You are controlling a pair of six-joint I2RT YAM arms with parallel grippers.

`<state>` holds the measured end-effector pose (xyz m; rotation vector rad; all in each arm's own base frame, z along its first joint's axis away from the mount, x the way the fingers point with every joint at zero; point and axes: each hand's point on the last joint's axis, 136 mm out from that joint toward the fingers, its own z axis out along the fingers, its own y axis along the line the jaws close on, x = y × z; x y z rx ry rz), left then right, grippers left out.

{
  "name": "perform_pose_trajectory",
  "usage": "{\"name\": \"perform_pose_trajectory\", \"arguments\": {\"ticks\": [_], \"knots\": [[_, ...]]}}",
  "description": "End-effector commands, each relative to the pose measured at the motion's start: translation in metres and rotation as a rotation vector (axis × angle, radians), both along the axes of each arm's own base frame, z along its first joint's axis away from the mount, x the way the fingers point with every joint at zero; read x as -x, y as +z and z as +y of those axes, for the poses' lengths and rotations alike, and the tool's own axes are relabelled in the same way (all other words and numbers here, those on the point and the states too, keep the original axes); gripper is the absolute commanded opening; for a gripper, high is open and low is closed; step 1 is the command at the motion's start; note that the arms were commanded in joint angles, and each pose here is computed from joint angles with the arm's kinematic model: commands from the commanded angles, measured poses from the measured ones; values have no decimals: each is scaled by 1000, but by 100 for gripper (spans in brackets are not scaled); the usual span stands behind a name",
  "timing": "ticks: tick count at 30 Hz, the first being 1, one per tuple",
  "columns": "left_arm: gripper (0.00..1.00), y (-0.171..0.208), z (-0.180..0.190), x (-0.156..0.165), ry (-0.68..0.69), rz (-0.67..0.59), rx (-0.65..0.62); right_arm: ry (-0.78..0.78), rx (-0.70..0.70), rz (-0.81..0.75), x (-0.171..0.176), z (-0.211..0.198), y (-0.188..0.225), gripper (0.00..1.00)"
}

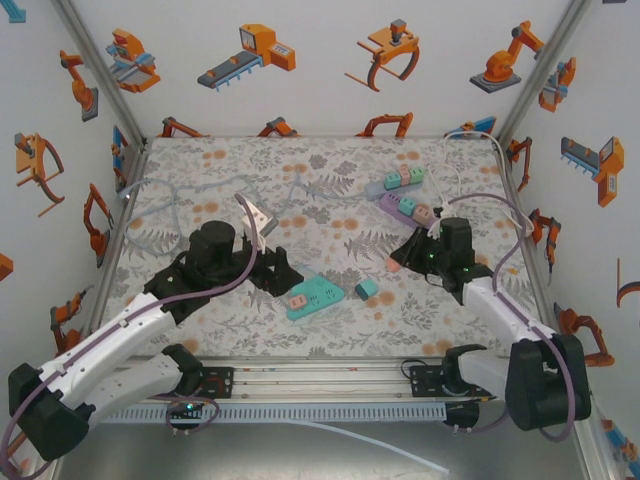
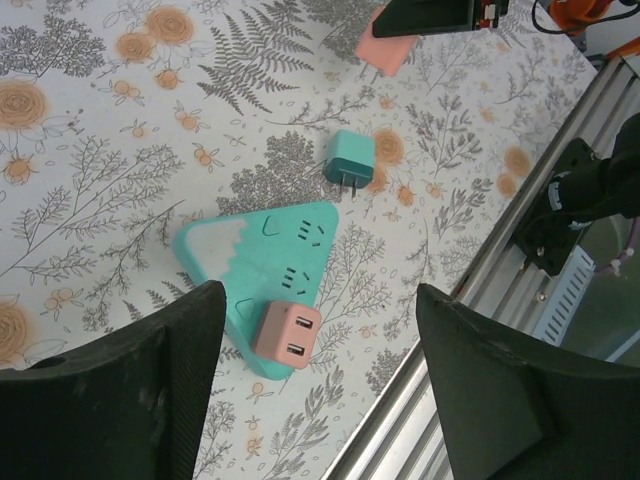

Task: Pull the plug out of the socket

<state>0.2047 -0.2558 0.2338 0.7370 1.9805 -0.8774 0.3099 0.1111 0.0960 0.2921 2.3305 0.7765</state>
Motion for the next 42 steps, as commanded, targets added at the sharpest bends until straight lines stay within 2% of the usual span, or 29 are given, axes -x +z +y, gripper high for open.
{"name": "perform_pose_trajectory", "arguments": {"ticks": [1, 8, 14, 19, 25, 31, 34, 37, 42], "knots": [[77, -6, 2, -1, 0, -15, -29, -2, -74, 11, -1, 7, -4, 17], [84, -13, 4, -5, 23, -11, -44, -41, -138, 53, 9, 8, -30, 26], [87, -16, 3, -8, 31, -9, -45, -91, -113, 73, 25, 0, -42, 40], [88, -19, 2, -11, 41, -5, -55, -124, -66, 85, 36, -9, -47, 46], [89, -21, 6, -15, 70, -5, -69, -161, -25, 49, 37, -19, -36, 48], [90, -36, 31, -31, 230, 27, -184, -138, 14, -96, 26, -21, 5, 49], [90, -36, 42, -35, 296, 22, -182, -33, 80, -250, 18, -6, 46, 49], [91, -33, 54, -38, 374, 10, -164, 159, 212, -450, 20, 32, 88, 49], [94, -33, 76, -41, 478, 20, -147, 600, 379, -801, 52, 123, 127, 49]]}}
